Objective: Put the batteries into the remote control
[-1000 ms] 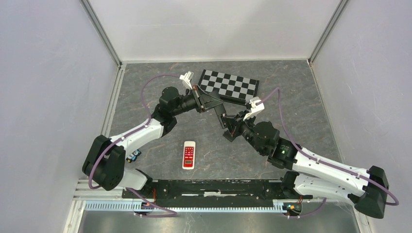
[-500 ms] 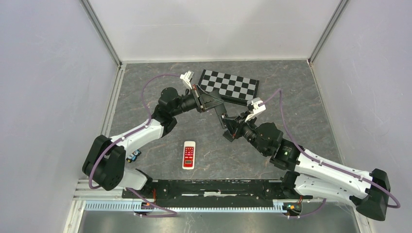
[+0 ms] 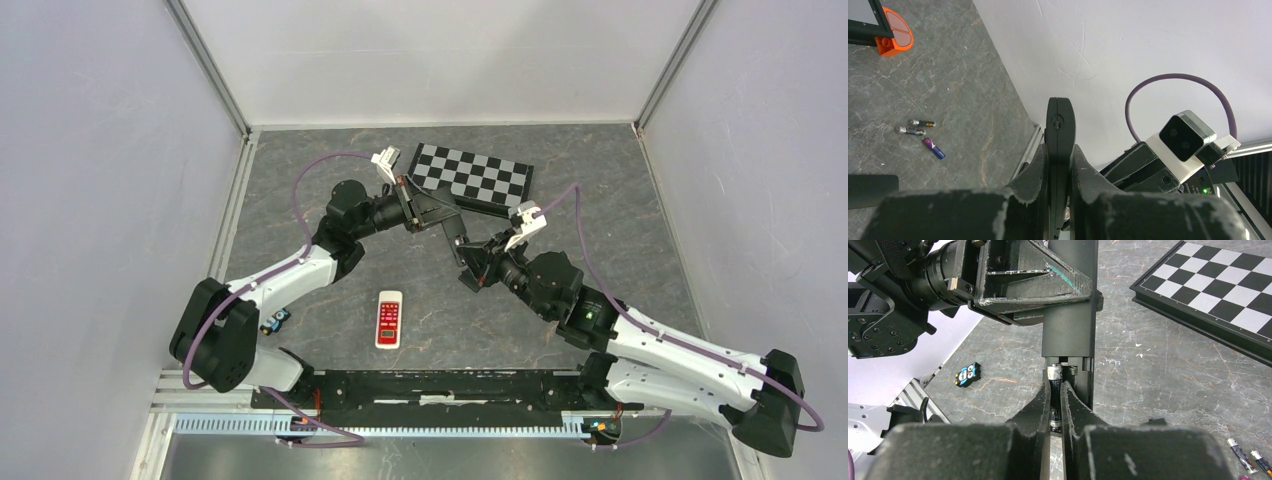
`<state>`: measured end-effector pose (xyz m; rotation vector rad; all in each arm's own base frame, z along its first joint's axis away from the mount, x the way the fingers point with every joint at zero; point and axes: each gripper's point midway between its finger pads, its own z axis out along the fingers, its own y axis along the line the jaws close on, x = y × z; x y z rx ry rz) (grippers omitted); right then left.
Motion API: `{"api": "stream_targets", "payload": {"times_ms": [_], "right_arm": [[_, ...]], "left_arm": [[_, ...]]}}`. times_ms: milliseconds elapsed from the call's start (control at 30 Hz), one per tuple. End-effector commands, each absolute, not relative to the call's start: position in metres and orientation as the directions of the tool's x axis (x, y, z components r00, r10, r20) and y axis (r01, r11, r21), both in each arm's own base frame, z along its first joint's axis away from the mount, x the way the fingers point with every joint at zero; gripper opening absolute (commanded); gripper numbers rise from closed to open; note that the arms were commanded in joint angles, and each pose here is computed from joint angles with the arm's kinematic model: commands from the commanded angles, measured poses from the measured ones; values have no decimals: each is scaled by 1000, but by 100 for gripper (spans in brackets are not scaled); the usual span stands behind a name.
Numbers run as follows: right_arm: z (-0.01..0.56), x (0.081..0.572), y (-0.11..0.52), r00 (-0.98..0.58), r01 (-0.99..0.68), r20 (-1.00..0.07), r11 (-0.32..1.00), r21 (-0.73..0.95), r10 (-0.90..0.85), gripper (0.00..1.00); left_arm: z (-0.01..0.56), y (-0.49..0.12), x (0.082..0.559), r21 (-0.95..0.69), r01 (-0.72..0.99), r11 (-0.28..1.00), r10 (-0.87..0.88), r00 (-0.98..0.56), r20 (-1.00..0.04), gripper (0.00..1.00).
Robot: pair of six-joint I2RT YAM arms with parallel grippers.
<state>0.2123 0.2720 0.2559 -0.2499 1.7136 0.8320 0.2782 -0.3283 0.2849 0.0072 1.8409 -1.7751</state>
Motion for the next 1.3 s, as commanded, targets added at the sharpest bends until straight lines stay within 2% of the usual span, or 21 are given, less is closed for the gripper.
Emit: {"api": "stream_targets", "payload": {"times_ms": [0, 400, 733, 1133, 1267], "right_arm": [[204, 200, 272, -428, -566, -899, 748, 347, 93, 0], [173, 190, 272, -575, -528, -818, 754, 390, 21, 0], [135, 186, 260, -696, -423, -718, 805, 416, 6, 0], [119, 180, 260, -765, -411, -640, 820, 399, -71, 0], [111, 182, 254, -780, -382, -621, 841, 382, -73, 3]], "left_arm": [[337, -322, 281, -887, 461, 12, -459, -786, -414, 2], [348, -317, 284, -880, 475, -9, -485, -771, -411, 2], [355, -310, 288, -874, 485, -16, -511, -755, -410, 2], [358, -304, 284, -839, 543, -19, -500, -732, -462, 2], [361, -303, 279, -826, 563, -33, -492, -728, -477, 2]]}}
